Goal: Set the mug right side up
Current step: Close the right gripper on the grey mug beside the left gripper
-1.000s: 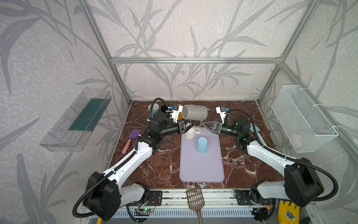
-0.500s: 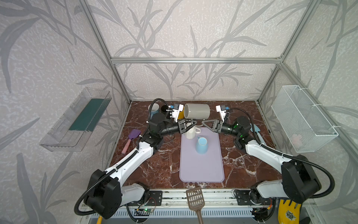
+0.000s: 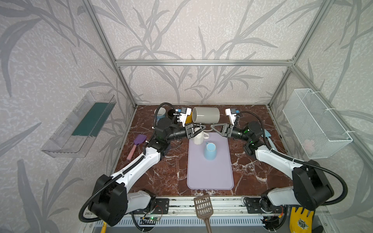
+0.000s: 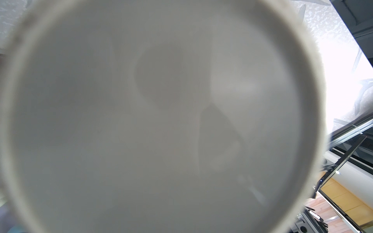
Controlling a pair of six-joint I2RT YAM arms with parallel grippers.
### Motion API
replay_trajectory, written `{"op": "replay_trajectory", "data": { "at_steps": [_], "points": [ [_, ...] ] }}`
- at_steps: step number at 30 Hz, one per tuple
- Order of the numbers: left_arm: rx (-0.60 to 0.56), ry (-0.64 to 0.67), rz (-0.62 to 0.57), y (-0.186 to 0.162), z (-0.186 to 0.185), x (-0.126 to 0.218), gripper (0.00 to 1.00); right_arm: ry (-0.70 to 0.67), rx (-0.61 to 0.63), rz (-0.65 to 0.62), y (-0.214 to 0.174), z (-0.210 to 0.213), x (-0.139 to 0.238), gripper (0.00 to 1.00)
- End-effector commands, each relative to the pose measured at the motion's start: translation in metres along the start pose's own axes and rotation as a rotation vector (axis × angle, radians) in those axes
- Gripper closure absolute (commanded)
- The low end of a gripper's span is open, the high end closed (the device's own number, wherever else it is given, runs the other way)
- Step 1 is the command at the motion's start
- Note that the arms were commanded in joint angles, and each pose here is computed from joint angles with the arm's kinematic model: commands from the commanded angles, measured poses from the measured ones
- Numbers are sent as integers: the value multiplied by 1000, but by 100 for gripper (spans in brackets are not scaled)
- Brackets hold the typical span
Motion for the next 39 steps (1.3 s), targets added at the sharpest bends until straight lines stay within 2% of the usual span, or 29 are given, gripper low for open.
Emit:
{"op": "replay_trajectory", "data": {
  "at_steps": [1,11,25,29,32,39],
  "points": [
    [-124,-118,-52,14,-20,2,100,54,36,-17,7,9,-1,68],
    [-108,-154,-44,15,-17,-2,100,70,36,-24,8,11,-1,75],
    [-61,-135,-19,16,-8,-6,100,70,36,-21,8,11,0,86],
    [-41,-139,-17,17,-4,-8,82,70,37,-18,8,11,0,89],
    [-31,-149,-20,18,-2,-9,73,74,40,-14,8,12,1,93],
    [-17,-145,-20,19,0,-10,63,66,47,-5,7,13,2,100]
  ]
}}
Point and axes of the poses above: each gripper's point midway between its finger pads, its own x axis back along the fingers, its own z axis along the line the jaws close on, y = z × x, the point moved 10 cm from there along x, back along the fingers
